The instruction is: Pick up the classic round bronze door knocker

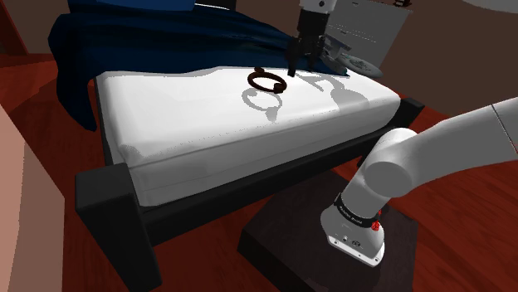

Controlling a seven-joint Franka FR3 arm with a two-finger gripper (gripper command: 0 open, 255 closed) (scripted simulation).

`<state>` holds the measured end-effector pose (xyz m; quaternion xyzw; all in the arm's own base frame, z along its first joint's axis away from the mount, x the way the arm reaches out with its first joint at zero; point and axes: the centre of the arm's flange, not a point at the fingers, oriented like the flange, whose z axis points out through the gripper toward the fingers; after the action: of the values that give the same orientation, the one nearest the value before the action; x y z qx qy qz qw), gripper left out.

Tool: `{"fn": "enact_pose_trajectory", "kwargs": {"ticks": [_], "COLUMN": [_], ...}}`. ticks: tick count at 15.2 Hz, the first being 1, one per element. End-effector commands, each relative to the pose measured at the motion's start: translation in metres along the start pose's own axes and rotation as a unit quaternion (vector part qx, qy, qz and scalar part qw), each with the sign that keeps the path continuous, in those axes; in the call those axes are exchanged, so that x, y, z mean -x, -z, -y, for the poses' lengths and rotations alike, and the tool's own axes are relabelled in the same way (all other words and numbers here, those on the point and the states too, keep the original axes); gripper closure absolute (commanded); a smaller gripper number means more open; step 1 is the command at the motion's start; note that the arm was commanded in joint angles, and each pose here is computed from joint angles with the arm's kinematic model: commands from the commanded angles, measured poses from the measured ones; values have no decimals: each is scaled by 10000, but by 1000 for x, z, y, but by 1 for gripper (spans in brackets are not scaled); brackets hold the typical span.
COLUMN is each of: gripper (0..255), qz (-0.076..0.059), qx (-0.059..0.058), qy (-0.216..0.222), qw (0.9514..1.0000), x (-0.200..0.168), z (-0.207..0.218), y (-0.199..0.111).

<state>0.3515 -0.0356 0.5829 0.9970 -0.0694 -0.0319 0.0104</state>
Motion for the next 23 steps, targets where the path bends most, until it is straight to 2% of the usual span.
{"fn": "enact_pose_trajectory", "kwargs": {"ticks": [1,5,14,15,23], "gripper": [0,0,0,255,255], "qz": [-21,-52,-52,-53,-52], "qx": [75,207,207,207,208], "qy": [-28,-82,-82,-83,-83], "qw": [10000,9997,9997,9997,9997], "x": [-29,-76,-78,-78,-76], "z": [-2,-6,-5,-5,-5], "y": [-3,-8,-48,-48,-49]}}
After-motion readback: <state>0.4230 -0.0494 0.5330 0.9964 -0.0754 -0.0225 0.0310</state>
